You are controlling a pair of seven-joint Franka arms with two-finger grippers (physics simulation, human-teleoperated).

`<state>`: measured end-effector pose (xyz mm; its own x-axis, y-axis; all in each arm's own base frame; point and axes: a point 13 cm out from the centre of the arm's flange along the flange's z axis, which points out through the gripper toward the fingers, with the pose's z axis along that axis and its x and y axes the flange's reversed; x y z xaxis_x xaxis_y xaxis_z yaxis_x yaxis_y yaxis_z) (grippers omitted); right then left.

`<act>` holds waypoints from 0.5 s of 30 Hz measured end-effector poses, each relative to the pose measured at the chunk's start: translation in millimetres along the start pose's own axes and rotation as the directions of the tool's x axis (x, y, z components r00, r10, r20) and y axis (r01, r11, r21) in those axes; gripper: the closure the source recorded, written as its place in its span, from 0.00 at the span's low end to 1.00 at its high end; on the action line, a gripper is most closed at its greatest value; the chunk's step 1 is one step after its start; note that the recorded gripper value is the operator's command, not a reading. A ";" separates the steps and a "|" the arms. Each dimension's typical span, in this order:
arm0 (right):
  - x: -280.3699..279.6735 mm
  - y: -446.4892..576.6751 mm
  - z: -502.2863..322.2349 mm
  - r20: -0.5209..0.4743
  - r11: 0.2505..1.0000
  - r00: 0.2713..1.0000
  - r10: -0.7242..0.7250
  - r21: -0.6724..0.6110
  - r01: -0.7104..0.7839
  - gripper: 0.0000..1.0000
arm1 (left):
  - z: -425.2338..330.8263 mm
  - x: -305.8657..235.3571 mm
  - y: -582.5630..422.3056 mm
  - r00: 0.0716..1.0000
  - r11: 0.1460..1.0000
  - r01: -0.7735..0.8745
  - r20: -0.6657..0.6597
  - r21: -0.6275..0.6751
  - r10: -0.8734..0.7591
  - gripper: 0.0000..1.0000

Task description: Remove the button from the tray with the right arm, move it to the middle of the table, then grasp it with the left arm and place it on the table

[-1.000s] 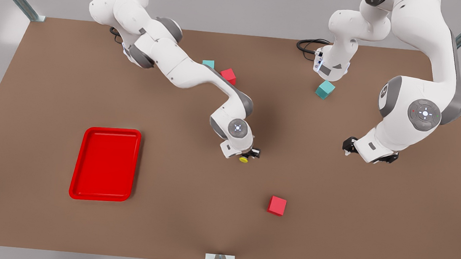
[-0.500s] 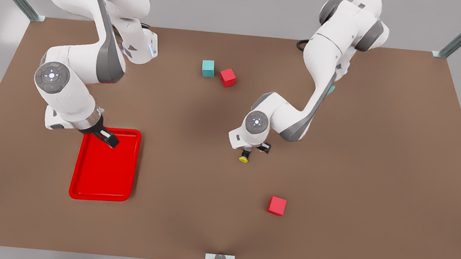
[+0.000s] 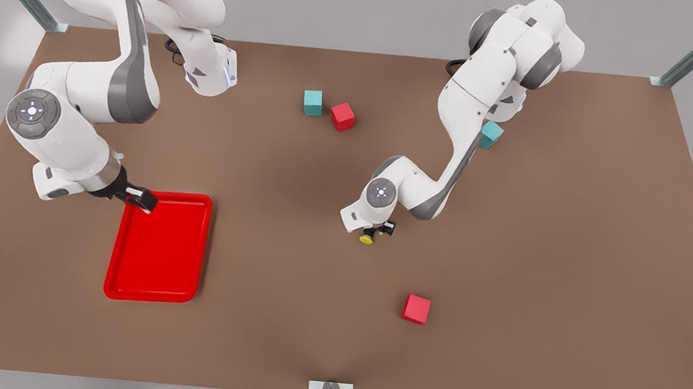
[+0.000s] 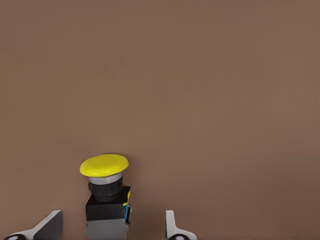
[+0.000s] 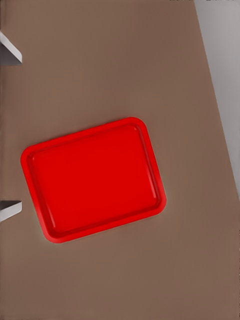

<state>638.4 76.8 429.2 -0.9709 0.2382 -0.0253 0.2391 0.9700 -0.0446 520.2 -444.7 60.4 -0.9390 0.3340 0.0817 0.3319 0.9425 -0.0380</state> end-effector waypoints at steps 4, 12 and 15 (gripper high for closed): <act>0.7 0.2 -0.3 -0.002 0.999 0.999 -0.049 0.001 0.049 0.00 | 14.7 1.1 1.5 1.000 1.000 -0.010 -0.004 0.000 0.010 0.00; 0.9 -0.8 -0.1 -0.004 0.993 0.993 -0.118 0.003 0.118 0.00 | 29.8 0.8 1.0 1.000 1.000 -0.025 -0.004 0.005 0.025 0.14; 1.1 -0.3 0.1 -0.004 0.990 0.990 -0.138 0.003 0.138 0.00 | 29.4 -0.9 3.1 1.000 1.000 -0.027 0.000 0.006 0.027 0.24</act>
<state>637.2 76.8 429.0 -0.9946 0.1024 -0.0146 0.1030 0.9934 -0.0511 519.4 -442.4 31.0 -0.9298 0.3592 0.0808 0.3564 0.9332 -0.0466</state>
